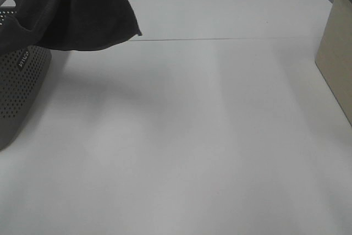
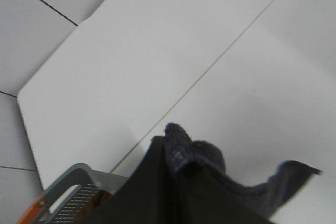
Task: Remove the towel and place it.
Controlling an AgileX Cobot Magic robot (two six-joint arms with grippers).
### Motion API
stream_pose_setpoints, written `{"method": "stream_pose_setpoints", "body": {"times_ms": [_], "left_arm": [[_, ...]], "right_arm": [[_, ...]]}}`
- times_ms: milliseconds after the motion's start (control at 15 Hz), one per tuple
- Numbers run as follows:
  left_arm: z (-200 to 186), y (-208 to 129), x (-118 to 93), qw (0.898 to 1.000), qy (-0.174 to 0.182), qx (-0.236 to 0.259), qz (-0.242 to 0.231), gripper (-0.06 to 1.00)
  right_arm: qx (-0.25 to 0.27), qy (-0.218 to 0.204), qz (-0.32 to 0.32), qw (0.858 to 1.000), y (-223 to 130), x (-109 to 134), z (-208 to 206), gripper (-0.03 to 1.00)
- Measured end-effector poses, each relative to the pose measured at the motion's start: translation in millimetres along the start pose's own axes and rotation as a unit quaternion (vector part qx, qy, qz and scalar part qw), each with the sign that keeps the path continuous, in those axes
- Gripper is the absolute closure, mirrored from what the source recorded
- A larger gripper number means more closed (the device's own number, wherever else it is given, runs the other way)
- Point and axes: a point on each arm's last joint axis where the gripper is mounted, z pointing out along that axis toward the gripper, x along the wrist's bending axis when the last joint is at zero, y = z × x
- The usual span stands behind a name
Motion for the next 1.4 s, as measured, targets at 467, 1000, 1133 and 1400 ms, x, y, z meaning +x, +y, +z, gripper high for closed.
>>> {"method": "stream_pose_setpoints", "body": {"times_ms": [467,1000,1133,1400], "left_arm": [[-6.7,15.9,-47.1,0.996,-0.082,-0.020,-0.028,0.94],[-7.7,21.3,-50.6,0.993,-0.103,-0.049,-0.041,0.94],[-8.5,22.1,-54.2,0.990,-0.123,-0.051,-0.047,0.94],[-9.3,22.7,-57.1,0.987,-0.140,-0.053,-0.052,0.94]], "right_arm": [[-0.013,0.165,-0.007,0.986,44.7,-15.4,99.8,0.21],[0.010,0.233,-0.062,0.971,61.1,36.5,186.2,0.21],[0.014,0.223,-0.074,0.972,65.8,39.3,202.1,0.23],[0.019,0.241,-0.081,0.967,72.4,43.1,225.7,0.23]]}}
